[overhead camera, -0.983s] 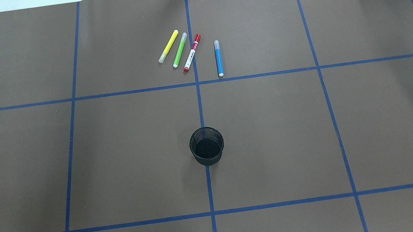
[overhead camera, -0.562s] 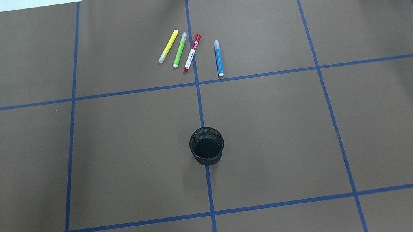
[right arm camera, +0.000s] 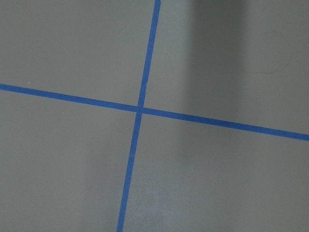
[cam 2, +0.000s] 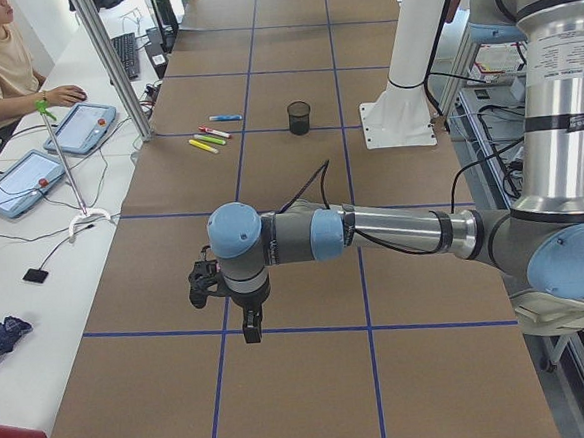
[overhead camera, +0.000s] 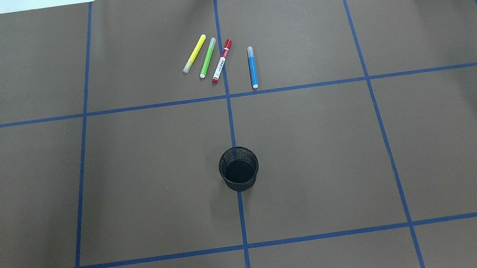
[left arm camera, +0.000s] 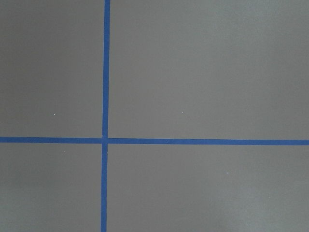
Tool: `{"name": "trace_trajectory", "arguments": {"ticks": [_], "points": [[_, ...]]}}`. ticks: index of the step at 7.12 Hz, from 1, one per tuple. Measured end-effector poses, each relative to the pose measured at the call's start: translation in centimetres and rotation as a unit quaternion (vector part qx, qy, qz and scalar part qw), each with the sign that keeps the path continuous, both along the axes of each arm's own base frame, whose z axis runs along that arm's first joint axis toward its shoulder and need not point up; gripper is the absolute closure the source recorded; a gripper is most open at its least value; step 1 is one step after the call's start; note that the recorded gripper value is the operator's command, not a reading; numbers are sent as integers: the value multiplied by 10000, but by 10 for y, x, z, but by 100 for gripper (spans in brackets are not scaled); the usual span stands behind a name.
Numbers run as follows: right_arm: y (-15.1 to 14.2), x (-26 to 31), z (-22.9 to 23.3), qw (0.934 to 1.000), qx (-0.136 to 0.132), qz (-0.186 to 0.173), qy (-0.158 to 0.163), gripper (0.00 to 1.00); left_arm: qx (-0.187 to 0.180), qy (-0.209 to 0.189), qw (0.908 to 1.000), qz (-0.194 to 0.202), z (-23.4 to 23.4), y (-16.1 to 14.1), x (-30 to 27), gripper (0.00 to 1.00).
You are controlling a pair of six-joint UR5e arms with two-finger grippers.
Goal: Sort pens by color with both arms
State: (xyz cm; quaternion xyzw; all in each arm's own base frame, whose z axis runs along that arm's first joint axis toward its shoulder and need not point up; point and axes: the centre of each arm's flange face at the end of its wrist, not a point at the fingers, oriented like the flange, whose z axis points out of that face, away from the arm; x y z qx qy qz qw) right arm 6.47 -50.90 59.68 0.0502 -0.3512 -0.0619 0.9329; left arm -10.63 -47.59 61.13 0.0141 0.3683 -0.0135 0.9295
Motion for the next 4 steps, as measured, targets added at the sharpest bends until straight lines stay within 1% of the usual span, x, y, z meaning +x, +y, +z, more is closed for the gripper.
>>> {"name": "trace_trajectory", "arguments": {"ticks": [2,4], "points": [[0,0,1,10000,-25,21,5,1,146,34,9999,11,-13,-1,0,0],[0,0,2,10000,-49,23,1,1,211,26,9998,11,-20,1,0,0]]}}
